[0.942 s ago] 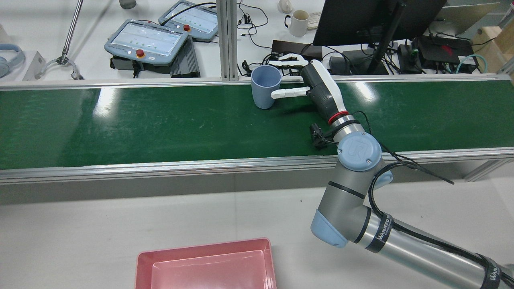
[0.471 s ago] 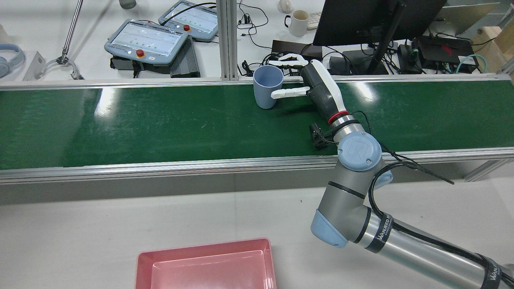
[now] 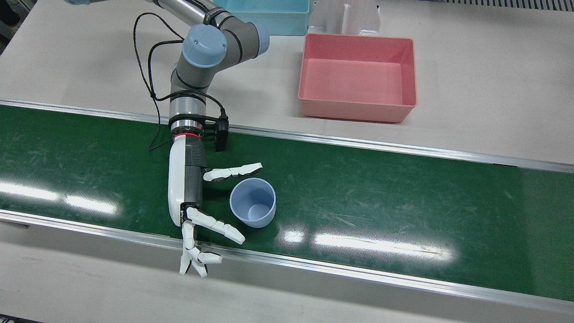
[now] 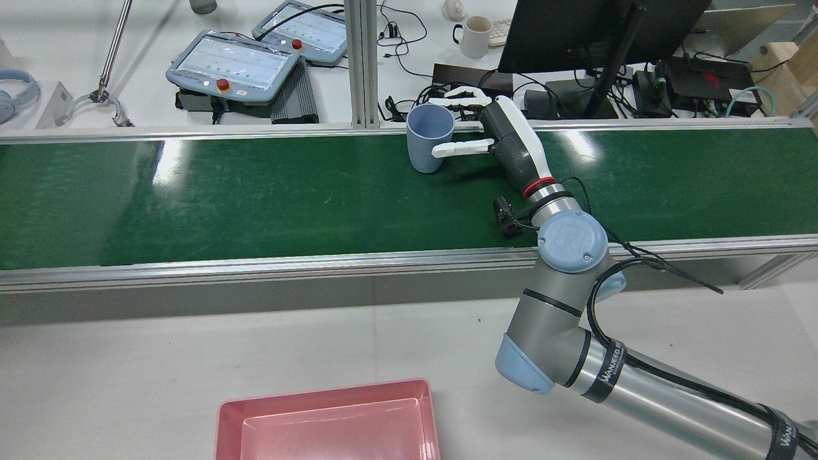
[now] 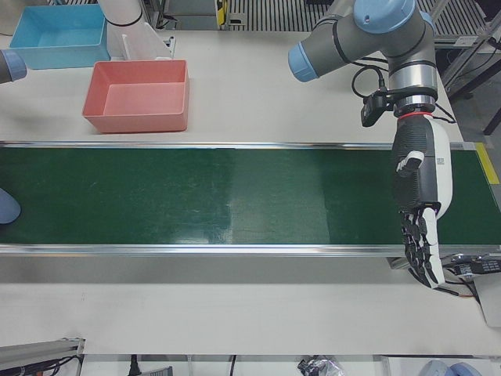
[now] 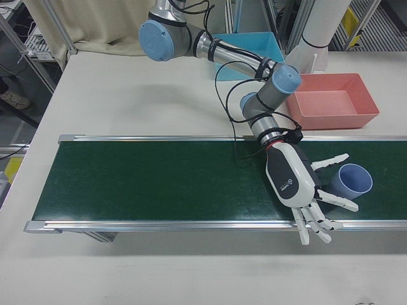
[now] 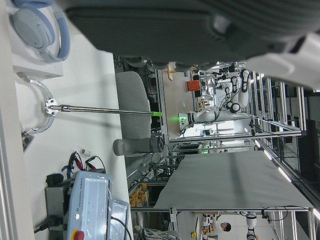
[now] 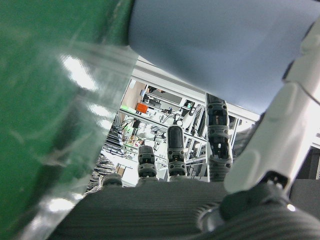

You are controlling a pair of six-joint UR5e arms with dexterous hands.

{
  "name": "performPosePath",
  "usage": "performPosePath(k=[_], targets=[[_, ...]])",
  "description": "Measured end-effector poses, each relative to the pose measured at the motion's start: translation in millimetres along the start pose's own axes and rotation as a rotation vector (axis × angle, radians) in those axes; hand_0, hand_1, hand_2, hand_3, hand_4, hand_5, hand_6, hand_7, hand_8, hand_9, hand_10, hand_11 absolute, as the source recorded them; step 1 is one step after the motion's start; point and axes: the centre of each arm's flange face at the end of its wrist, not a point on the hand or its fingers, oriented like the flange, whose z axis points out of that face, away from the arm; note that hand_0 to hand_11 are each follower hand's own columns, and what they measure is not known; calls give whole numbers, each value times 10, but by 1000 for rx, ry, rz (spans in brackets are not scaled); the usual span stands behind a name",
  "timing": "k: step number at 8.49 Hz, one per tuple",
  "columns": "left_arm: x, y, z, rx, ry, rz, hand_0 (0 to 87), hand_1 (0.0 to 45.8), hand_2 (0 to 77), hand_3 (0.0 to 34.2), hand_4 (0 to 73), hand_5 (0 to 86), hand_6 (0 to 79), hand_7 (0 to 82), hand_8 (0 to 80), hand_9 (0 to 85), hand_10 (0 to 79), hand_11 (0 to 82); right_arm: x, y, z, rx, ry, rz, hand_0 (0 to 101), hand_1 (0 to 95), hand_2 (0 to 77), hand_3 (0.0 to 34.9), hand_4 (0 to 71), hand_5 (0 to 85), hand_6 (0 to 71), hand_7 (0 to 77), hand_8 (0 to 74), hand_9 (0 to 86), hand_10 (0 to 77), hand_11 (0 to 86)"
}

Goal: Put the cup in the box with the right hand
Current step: 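Close the right hand fingers around the pale blue cup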

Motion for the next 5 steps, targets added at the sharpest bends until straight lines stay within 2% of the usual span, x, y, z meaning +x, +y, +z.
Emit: performPosePath(k=[5], targets=[[3, -1, -1, 0, 1, 0, 0, 5, 5, 0, 0, 0, 0, 0, 0, 5, 0, 0, 0, 1, 0, 1, 1, -1, 460, 76, 22, 101, 349, 11, 60, 415, 71, 153, 5, 11]])
